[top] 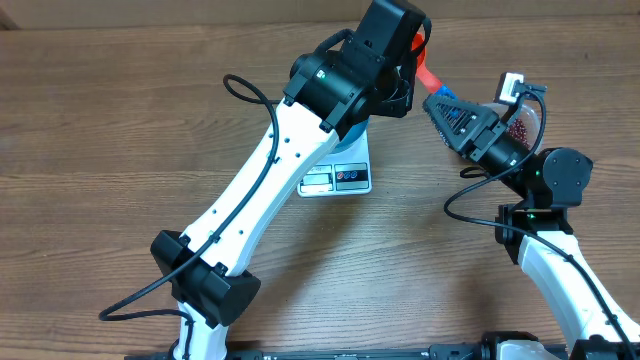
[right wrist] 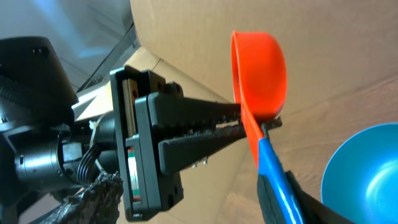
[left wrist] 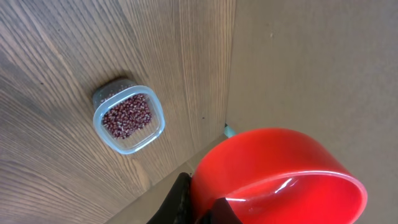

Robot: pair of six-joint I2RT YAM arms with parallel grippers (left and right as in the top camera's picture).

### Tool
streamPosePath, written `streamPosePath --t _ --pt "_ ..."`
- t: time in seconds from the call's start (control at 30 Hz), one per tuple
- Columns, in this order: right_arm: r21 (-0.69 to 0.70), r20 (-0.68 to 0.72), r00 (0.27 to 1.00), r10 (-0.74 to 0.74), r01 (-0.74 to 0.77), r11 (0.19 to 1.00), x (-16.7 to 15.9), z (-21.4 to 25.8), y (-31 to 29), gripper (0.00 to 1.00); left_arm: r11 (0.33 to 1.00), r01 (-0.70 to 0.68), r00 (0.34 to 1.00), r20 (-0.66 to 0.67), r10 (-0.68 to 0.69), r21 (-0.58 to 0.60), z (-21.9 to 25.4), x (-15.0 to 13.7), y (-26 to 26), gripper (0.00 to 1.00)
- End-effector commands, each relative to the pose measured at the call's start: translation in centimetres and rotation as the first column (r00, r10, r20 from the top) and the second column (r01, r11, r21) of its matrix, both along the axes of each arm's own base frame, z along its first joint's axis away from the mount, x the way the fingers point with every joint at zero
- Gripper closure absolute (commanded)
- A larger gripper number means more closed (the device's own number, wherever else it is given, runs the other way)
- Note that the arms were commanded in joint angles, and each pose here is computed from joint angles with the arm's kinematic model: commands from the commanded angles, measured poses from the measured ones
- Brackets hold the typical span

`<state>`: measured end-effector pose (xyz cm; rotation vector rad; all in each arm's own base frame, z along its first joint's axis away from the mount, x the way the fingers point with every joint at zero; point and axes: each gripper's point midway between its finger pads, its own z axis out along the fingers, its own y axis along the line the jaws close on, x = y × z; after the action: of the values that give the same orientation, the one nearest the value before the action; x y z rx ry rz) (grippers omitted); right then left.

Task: Scoop item into bowl and weigh 150g on scale
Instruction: 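Close the right gripper on the blue scoop handle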

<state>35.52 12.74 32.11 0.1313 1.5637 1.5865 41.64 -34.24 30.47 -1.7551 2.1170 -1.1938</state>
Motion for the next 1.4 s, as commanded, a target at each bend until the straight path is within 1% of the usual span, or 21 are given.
streamPosePath --t 0.0,0.27,0.33,0.43,0.63,0.83,0.9,1.0,1.03,1.1,1.17,1.23,1.27,1.37 --pt "-0.003 0.068 0.996 -0.053 0.054 0.999 0.4 1.5 -0.4 0.25 0.999 -0.022 0.999 0.032 0.023 -0.031 2.1 0.2 0.8 0.96" --pt "-0.042 0.122 0.990 -0.076 0.082 0.996 0.6 1.5 -0.6 0.27 0.999 -0.006 1.000 0.023 0.007 -0.042 2.1 -0.1 0.5 0.96" --pt "-0.063 0.147 0.986 -0.081 0.091 0.994 0.6 1.5 -0.5 0.32 0.999 -0.003 1.000 0.022 0.004 -0.044 2.1 -0.1 0.4 0.95" --pt "-0.072 0.159 0.984 -0.083 0.095 0.993 0.6 1.5 -0.5 0.35 0.999 0.009 1.000 0.015 -0.009 -0.052 2.1 -0.3 0.2 0.96" --pt "-0.076 0.145 0.986 -0.084 0.096 0.993 0.7 1.2 -0.6 0.52 0.998 0.013 1.000 0.013 -0.013 -0.054 2.1 -0.4 0.2 0.96" --pt "-0.076 0.138 0.987 -0.084 0.095 0.993 0.7 1.0 -0.6 0.52 0.997 0.033 0.999 0.000 -0.034 -0.066 2.0 -0.7 -0.2 0.95" --pt "-0.076 0.138 0.987 -0.084 0.095 0.993 0.7 1.0 -0.6 0.53 0.997 0.033 0.999 -0.004 -0.033 -0.063 1.9 -0.8 -0.1 0.95" --pt "-0.076 0.138 0.987 -0.084 0.095 0.993 0.7 1.0 -0.6 0.60 0.998 0.033 0.999 -0.014 -0.033 -0.055 1.7 -0.9 0.0 0.95" --pt "-0.076 0.138 0.987 -0.084 0.095 0.993 0.7 1.0 -0.6 0.65 0.998 0.033 0.999 -0.016 -0.034 -0.055 1.6 -1.0 0.0 0.95" --pt "-0.076 0.138 0.987 -0.084 0.095 0.993 0.7 1.0 -0.6 0.71 0.998 0.033 0.999 -0.016 -0.034 -0.054 1.6 -1.0 0.0 0.95" --pt "-0.078 0.141 0.986 -0.085 0.096 0.992 0.7 1.0 -0.6 0.74 0.998 0.033 0.999 -0.016 -0.034 -0.055 1.6 -1.0 0.0 0.95" --pt "-0.078 0.141 0.986 -0.085 0.097 0.992 0.7 1.0 -0.6 0.80 0.998 0.033 0.999 -0.016 -0.033 -0.055 1.6 -1.0 0.0 0.95" --pt "-0.078 0.141 0.986 -0.085 0.097 0.992 0.7 1.0 -0.6 0.81 0.998 0.033 0.999 -0.016 -0.034 -0.055 1.7 -1.0 0.0 0.95" --pt "-0.078 0.141 0.986 -0.085 0.097 0.992 0.7 1.0 -0.6 0.86 0.998 0.032 0.999 -0.016 -0.033 -0.054 1.6 -1.0 0.0 0.92"
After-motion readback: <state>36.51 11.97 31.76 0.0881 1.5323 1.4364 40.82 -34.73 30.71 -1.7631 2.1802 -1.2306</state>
